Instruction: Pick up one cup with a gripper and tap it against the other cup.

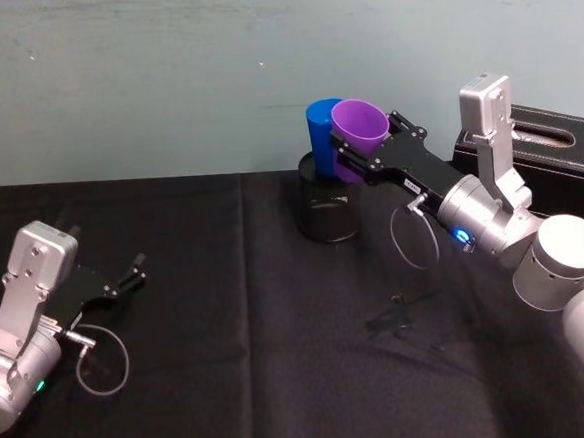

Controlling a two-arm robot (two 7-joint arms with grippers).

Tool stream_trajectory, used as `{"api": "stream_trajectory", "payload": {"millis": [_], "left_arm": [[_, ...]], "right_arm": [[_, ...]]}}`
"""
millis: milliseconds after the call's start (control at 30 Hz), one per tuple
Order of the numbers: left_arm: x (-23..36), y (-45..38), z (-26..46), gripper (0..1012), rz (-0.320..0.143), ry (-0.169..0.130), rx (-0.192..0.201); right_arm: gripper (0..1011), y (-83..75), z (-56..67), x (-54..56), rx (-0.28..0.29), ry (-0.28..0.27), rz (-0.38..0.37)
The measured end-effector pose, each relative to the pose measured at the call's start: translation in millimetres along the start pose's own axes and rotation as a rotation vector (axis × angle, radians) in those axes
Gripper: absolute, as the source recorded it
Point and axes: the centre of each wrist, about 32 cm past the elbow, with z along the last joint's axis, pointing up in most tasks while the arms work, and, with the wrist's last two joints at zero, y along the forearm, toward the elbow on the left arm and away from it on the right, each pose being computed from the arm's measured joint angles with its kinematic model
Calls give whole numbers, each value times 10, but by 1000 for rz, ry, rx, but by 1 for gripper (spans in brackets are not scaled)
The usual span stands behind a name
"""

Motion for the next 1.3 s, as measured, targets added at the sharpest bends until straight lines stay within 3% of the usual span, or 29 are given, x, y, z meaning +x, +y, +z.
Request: {"api": "stream_trajectory", "payload": {"millis": [667,1300], "left_arm": [[0,0,0,1011,0,0,0],[0,0,0,1012,0,0,0]], "right_arm": [[734,-5,35,42,-2,27,9],[734,-256,89,-64,-29,50,27]]}}
